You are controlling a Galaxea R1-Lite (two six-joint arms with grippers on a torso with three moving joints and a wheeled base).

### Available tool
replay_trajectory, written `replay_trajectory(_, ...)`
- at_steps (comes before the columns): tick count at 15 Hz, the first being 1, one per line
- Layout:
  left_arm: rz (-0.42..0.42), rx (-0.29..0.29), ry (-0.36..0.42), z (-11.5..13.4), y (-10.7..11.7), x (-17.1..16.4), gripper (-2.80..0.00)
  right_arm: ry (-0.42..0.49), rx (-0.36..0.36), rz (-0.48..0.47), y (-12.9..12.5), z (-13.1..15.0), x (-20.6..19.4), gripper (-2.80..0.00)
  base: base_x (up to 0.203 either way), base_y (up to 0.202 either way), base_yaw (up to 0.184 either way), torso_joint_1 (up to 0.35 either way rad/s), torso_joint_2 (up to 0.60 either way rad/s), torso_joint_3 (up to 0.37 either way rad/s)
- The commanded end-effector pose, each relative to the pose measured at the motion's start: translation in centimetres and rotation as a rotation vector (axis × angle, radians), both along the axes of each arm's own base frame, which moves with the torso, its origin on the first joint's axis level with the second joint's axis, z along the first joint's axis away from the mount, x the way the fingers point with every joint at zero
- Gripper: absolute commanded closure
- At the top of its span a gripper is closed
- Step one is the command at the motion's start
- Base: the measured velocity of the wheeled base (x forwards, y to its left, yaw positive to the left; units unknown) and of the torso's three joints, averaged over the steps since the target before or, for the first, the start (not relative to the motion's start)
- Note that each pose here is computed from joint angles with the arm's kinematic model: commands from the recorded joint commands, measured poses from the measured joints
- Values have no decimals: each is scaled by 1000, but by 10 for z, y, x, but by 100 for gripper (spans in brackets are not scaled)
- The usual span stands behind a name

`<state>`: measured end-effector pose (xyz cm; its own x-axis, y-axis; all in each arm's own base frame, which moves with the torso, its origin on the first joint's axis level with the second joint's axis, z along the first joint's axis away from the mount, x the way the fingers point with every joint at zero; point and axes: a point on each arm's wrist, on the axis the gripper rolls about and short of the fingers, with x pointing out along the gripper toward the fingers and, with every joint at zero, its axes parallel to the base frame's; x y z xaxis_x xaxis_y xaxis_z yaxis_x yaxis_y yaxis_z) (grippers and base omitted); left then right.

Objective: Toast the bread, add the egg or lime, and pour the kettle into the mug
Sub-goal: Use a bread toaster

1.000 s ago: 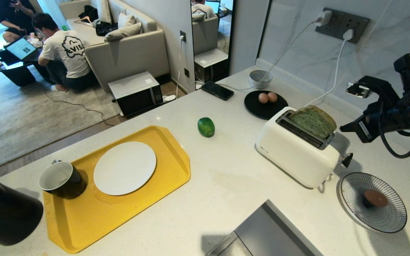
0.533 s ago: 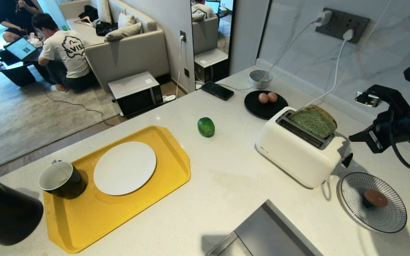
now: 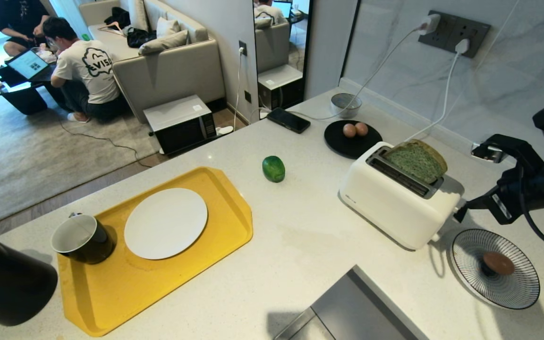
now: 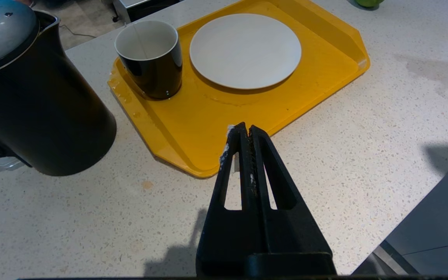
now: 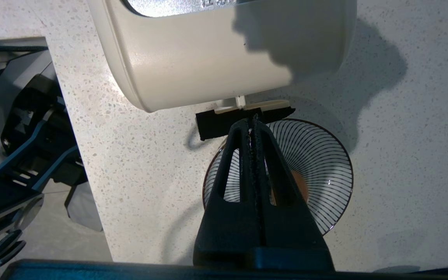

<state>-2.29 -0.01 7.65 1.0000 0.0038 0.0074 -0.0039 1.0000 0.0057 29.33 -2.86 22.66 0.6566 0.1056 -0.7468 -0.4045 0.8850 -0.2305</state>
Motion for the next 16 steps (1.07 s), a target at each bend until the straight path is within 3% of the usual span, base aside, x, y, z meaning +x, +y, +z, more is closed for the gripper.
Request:
replay_trajectory(1, 0, 0, 1, 0, 0, 0, 0, 18, -2, 12, 0, -5, 3, 0, 0, 0, 0, 0, 0, 0)
replay_trajectory(16, -1, 0, 1, 0, 0, 0, 0, 64, 1, 38, 4, -22, 22, 0, 0, 0, 0, 0, 0, 0)
